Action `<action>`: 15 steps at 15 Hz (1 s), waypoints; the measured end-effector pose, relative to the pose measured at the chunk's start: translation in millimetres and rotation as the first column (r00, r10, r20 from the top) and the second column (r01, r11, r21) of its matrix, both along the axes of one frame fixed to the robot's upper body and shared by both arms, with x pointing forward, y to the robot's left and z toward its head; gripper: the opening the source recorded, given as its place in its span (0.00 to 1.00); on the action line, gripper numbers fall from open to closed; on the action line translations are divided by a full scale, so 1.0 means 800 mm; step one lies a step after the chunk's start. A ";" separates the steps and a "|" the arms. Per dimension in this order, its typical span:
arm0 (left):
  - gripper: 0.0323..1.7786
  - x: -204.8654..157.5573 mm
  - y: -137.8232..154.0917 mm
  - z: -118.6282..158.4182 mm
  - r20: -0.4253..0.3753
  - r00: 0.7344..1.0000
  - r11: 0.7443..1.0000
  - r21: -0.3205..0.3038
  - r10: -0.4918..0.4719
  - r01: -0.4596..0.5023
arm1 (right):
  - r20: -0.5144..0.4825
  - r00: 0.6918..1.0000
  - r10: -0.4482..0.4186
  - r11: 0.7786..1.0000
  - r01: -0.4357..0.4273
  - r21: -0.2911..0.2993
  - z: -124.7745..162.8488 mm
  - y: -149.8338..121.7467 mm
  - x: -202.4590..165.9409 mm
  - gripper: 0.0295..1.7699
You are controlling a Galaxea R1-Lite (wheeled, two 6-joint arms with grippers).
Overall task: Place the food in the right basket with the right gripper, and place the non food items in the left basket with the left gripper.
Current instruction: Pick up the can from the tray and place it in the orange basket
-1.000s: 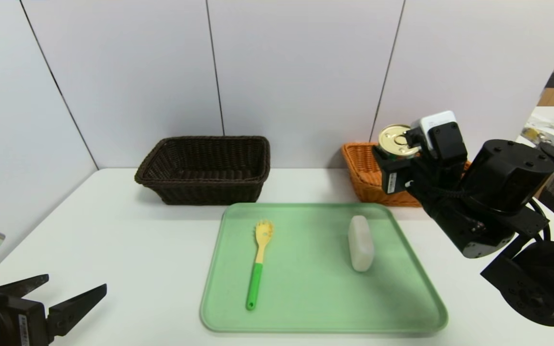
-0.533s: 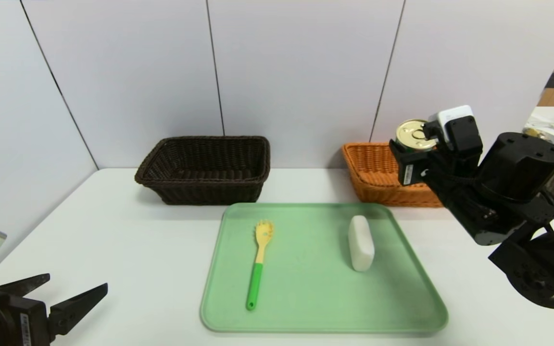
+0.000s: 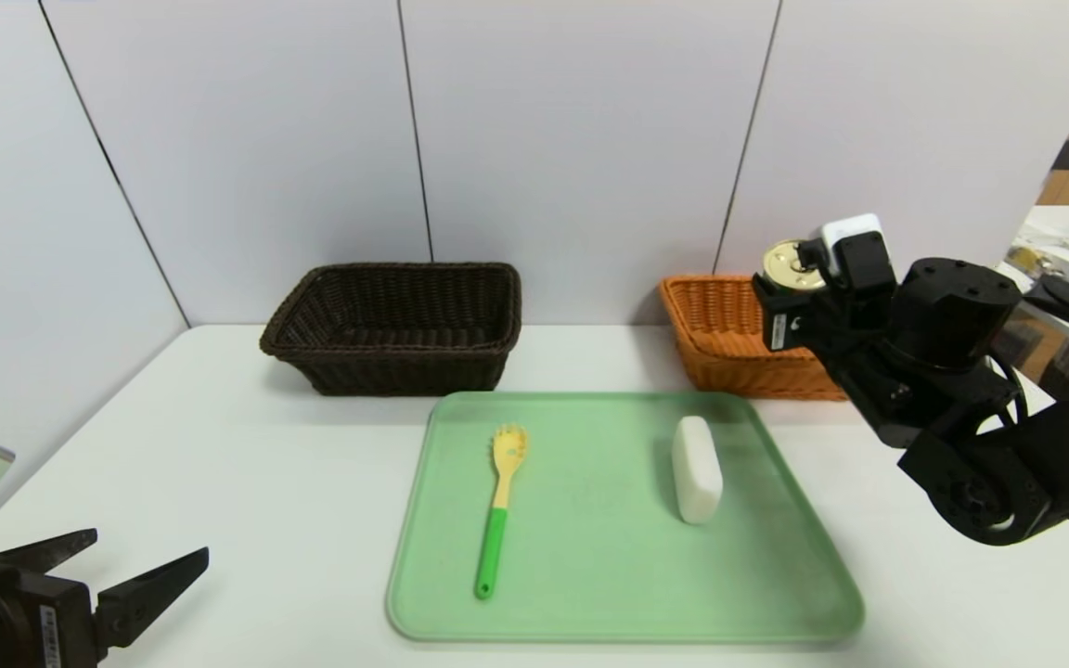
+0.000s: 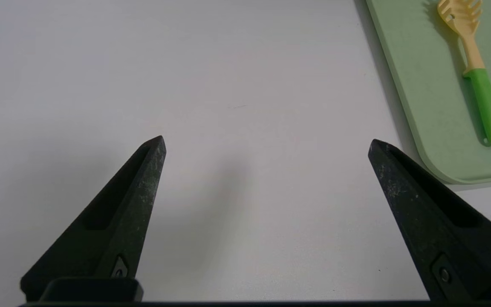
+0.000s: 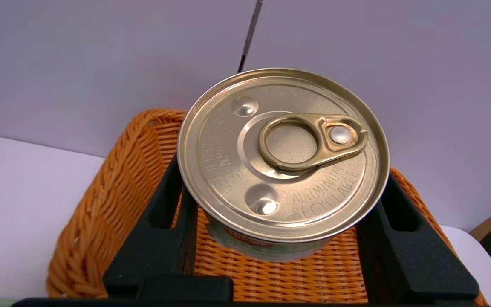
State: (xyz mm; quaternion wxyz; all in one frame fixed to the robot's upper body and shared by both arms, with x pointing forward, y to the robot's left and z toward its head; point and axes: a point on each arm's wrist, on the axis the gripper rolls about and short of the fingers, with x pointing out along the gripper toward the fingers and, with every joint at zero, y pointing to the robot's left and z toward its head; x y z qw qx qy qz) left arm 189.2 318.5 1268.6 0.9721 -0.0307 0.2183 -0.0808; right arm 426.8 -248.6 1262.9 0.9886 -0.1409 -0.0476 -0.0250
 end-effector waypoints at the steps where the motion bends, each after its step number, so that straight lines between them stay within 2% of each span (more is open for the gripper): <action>1: 0.95 0.000 0.000 0.000 0.000 1.000 1.000 0.000 0.000 0.000 | -0.006 1.000 -0.003 1.000 0.003 -0.002 -0.004 0.000 0.005 0.55; 10: 0.95 -0.001 0.000 -0.004 -0.013 1.000 1.000 0.001 -0.001 0.001 | -0.057 0.997 -0.044 0.999 0.043 -0.021 -0.038 -0.010 0.042 0.55; 15: 0.95 -0.002 0.000 -0.007 -0.020 1.000 1.000 0.001 -0.001 0.001 | -0.213 0.975 -0.069 0.996 0.056 -0.064 -0.054 -0.016 0.044 0.55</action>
